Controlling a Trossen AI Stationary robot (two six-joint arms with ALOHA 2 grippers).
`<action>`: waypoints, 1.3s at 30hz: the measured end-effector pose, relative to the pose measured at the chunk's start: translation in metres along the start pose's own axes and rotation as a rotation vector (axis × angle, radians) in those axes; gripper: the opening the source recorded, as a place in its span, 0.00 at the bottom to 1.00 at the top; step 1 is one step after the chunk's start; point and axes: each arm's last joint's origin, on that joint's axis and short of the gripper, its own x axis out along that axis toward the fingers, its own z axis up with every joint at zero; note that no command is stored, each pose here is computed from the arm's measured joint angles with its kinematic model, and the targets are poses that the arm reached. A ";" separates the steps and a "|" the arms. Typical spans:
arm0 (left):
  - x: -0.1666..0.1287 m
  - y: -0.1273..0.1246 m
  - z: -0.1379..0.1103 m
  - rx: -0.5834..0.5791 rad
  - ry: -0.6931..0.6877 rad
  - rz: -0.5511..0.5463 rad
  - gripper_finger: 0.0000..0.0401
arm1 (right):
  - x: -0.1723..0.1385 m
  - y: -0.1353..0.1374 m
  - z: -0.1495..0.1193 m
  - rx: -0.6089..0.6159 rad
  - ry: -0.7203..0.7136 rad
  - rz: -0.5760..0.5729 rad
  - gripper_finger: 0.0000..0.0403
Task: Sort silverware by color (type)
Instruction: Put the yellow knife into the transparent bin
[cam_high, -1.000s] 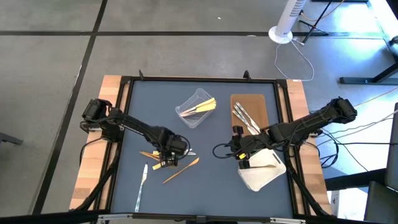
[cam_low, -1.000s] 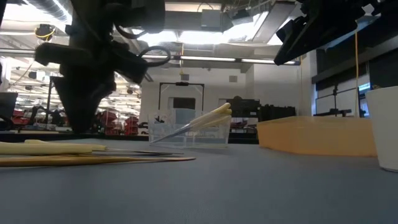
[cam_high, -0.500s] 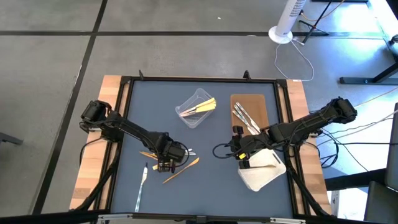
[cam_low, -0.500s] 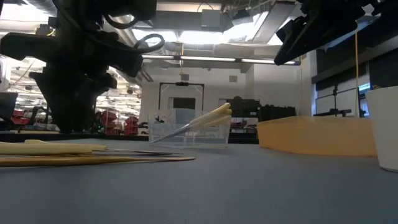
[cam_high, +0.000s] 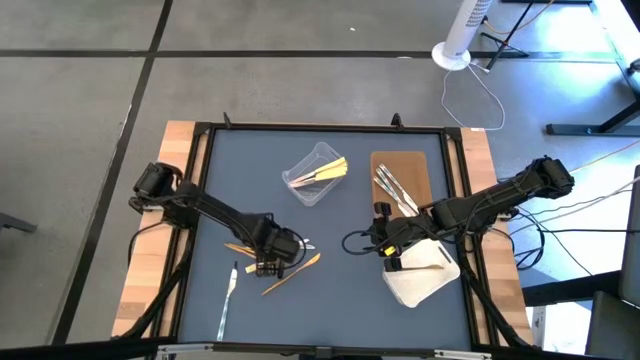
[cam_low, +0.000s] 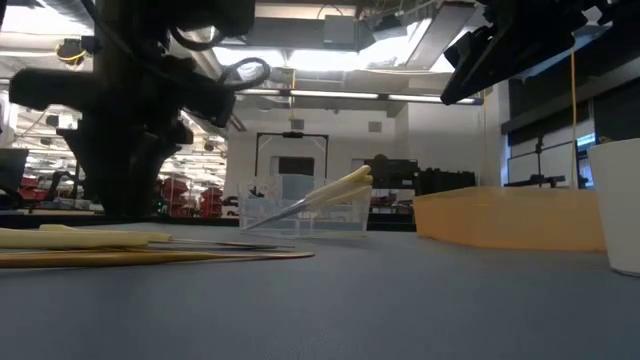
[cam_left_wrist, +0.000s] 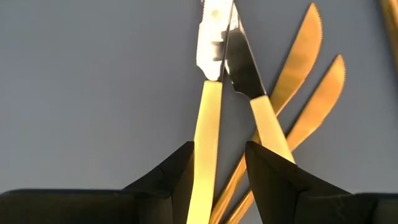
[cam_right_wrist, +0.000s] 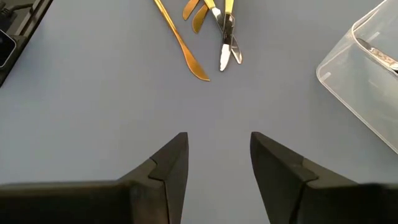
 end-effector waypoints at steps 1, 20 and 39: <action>0.003 0.000 0.000 0.001 0.009 0.004 0.34 | 0.000 0.000 0.000 0.000 0.000 0.000 0.40; 0.015 0.002 0.003 0.001 0.035 0.047 0.34 | 0.000 0.000 0.000 0.000 -0.001 0.000 0.40; 0.028 0.003 -0.004 0.001 0.034 0.039 0.34 | 0.000 0.000 0.000 0.000 0.000 0.000 0.40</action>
